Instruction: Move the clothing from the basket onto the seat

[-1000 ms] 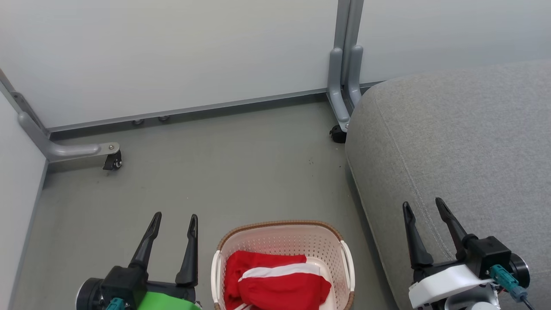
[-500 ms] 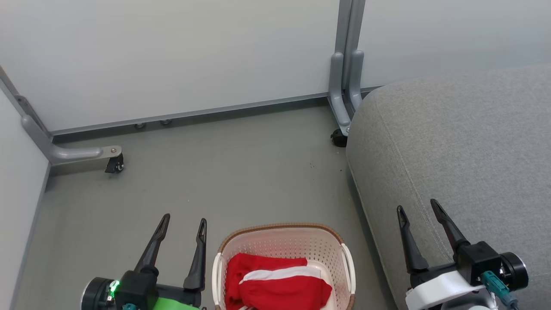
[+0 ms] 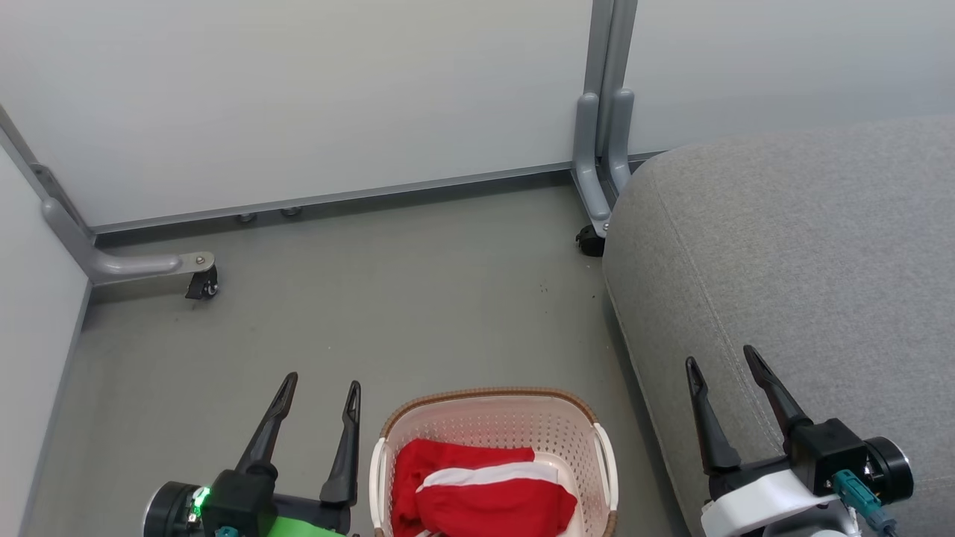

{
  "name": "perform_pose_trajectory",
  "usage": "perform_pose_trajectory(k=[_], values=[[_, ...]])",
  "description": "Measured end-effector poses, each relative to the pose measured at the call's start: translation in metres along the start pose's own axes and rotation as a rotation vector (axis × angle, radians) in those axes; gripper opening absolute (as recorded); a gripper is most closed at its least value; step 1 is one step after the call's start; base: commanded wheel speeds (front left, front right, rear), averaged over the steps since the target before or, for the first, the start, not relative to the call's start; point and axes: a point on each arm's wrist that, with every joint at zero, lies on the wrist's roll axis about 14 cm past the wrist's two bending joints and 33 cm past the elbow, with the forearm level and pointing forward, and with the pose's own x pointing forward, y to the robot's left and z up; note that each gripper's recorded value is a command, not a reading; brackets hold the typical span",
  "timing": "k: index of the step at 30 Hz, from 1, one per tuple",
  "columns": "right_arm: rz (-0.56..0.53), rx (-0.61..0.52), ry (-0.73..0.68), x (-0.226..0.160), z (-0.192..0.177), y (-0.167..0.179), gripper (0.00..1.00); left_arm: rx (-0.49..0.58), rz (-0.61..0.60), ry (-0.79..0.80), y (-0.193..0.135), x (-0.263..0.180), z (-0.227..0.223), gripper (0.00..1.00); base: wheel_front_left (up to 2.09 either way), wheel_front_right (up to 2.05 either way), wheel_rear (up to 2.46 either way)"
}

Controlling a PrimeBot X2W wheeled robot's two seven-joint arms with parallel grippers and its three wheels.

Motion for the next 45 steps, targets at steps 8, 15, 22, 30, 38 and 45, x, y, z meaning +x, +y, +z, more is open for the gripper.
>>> perform_pose_trajectory(k=[8, 15, 22, 30, 38, 45], values=[[0.004, 0.002, 0.003, 0.0, -0.001, 0.002, 1.0, -0.001, -0.001, 0.005, 0.0, 0.0, -0.001, 1.0, 0.0, 0.0, 0.0], [0.002, 0.003, 0.008, 0.0, -0.003, 0.001, 1.0, -0.003, -0.008, 0.016, -0.002, 0.001, -0.005, 1.0, 0.0, 0.0, 0.0], [-0.014, 0.01, 0.01, 0.004, -0.004, -0.005, 1.0, -0.005, -0.046, 0.095, -0.008, 0.0, -0.03, 1.0, 0.0, 0.0, 0.0], [-0.038, 0.016, 0.008, 0.022, -0.007, -0.016, 1.0, -0.019, -0.131, 0.182, -0.023, 0.021, -0.06, 1.0, 0.0, 0.0, 0.0], [-0.075, 0.028, -0.016, 0.06, -0.009, -0.037, 1.0, 0.006, -0.298, 0.311, -0.045, 0.053, -0.11, 1.0, 0.0, 0.0, 0.0], [-0.121, 0.028, 0.001, 0.083, -0.028, -0.059, 1.0, 0.029, -0.47, 0.475, -0.069, 0.063, -0.175, 1.0, 0.0, 0.0, 0.0]])
